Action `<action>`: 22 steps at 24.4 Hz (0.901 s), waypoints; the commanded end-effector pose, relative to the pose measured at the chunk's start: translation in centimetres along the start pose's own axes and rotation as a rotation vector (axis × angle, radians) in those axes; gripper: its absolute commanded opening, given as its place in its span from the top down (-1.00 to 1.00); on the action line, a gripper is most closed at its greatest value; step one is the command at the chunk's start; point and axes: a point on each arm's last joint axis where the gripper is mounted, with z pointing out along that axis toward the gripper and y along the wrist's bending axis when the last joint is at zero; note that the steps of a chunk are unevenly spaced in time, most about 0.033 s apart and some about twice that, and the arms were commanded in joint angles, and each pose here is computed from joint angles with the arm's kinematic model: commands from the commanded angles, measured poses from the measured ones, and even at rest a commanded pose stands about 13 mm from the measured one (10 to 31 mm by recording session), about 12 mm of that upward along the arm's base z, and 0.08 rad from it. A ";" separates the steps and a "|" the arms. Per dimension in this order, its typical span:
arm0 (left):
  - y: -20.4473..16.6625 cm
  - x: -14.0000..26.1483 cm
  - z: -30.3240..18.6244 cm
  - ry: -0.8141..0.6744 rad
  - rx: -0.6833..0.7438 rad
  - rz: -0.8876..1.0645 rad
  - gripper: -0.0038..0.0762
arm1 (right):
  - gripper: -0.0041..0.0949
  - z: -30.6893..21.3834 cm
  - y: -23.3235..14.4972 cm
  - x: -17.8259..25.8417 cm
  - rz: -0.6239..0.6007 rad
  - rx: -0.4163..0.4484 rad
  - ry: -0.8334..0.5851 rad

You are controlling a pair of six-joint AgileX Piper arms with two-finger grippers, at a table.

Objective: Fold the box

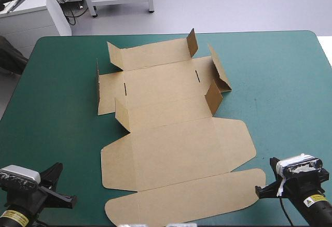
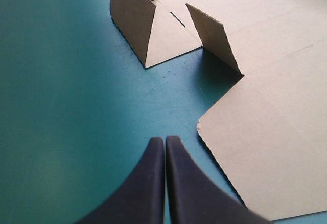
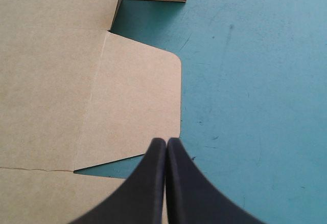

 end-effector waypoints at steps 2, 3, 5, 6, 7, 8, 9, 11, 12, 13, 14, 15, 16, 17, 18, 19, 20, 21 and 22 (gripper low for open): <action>-0.1 -1.3 -0.3 -0.082 0.008 0.006 0.93 | 0.95 -0.3 -0.3 -1.2 0.004 0.025 -0.073; -0.1 -1.3 -0.3 -0.082 0.008 0.006 0.93 | 0.95 -0.3 -0.3 -1.2 0.004 0.025 -0.073; -0.1 -1.3 -0.3 -0.082 0.008 0.006 0.93 | 0.95 -0.3 -0.3 -1.2 0.004 0.025 -0.073; -0.1 -1.3 -0.3 -0.082 0.008 0.006 0.93 | 0.95 -0.3 -0.3 -1.2 0.004 0.025 -0.073; -0.1 -1.3 -0.3 -0.082 0.008 0.006 0.93 | 0.95 -0.3 -0.3 -1.2 0.004 0.025 -0.073; -0.1 -1.3 -0.3 -0.082 0.008 0.006 0.93 | 0.95 -0.3 -0.3 -1.2 0.004 0.025 -0.073; -0.1 -1.3 -0.3 -0.082 0.008 0.006 0.93 | 0.95 -0.3 -0.3 -1.2 0.004 0.025 -0.073; -0.1 -1.3 -0.3 -0.081 0.009 0.004 0.93 | 0.95 -0.3 -0.3 -1.2 0.004 0.025 -0.073; -0.1 -1.3 -0.3 -0.081 0.009 0.004 0.93 | 0.95 -0.3 -0.3 -1.2 0.004 0.025 -0.073; -0.1 -1.3 -0.3 -0.081 0.009 0.004 0.93 | 0.95 -0.3 -0.3 -1.2 0.004 0.025 -0.073; -0.1 -1.3 -0.3 -0.081 0.009 0.004 0.93 | 0.95 -0.3 -0.3 -1.2 0.004 0.025 -0.073; -0.1 -1.3 -0.3 -0.081 0.009 0.004 0.93 | 0.94 -0.3 -0.3 -1.2 0.002 0.026 -0.073; -0.1 -1.3 -0.3 -0.081 0.009 0.004 0.93 | 0.87 -0.3 -0.2 -1.2 -0.010 0.024 -0.072; -0.1 -1.3 -0.3 -0.081 0.009 0.004 0.93 | 0.81 -0.3 -0.2 -1.2 -0.015 0.021 -0.072; -0.1 -1.3 -0.3 -0.081 0.009 0.004 0.93 | 0.60 -0.3 0.0 -1.2 -0.035 0.000 -0.073; -0.1 -1.3 -0.3 -0.081 0.009 0.004 0.93 | 0.36 -0.3 0.1 -1.2 -0.046 -0.014 -0.074; -0.1 -1.3 -0.3 -0.081 0.009 0.004 0.93 | 0.23 -0.3 0.1 -1.2 -0.050 -0.017 -0.074; -0.1 -1.3 -0.3 -0.081 0.009 0.004 0.93 | 0.01 -0.3 0.1 -1.2 -0.050 -0.017 -0.074; -0.1 -1.3 -0.3 -0.081 0.009 0.004 0.93 | -0.10 -0.3 0.1 -1.2 -0.050 -0.017 -0.074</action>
